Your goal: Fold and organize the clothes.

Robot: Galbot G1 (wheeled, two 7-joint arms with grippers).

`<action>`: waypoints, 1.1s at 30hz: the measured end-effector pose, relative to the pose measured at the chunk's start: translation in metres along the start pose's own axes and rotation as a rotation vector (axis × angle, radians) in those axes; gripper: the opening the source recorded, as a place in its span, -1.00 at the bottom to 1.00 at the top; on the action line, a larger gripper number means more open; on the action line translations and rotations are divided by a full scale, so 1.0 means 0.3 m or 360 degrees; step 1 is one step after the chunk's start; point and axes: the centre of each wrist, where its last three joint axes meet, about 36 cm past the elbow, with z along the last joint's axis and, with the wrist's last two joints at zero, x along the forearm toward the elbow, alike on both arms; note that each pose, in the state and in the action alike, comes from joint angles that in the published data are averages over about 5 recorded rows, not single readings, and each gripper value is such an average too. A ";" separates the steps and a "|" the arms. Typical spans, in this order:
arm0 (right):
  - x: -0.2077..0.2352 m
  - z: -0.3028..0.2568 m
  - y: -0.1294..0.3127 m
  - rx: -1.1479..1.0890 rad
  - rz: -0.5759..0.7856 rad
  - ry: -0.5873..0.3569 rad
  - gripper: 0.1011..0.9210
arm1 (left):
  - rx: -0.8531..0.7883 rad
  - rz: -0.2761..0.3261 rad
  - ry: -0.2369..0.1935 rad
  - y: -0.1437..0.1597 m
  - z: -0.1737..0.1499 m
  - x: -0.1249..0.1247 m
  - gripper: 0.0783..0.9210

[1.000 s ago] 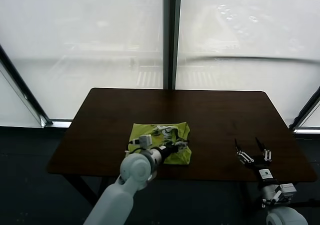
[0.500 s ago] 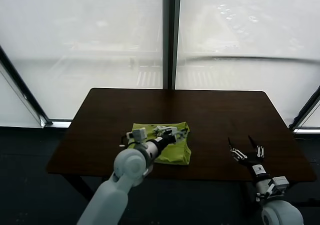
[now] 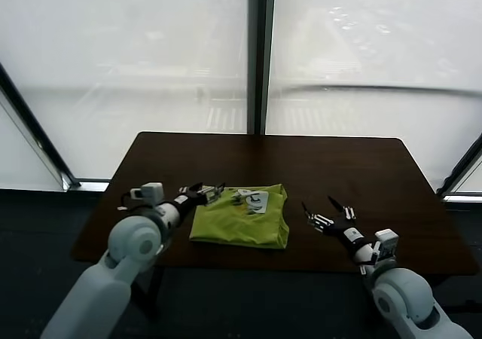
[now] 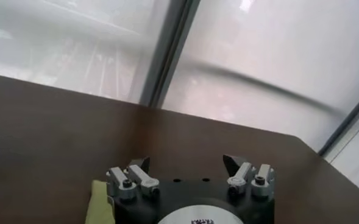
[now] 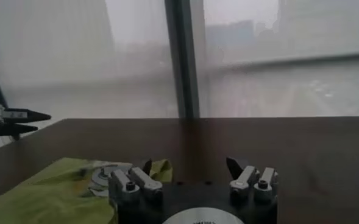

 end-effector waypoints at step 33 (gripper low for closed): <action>-0.210 0.090 0.173 -0.0381 -0.0073 0.0428 0.97 | -0.0064 -0.0301 -0.0072 0.163 -0.018 0.204 0.97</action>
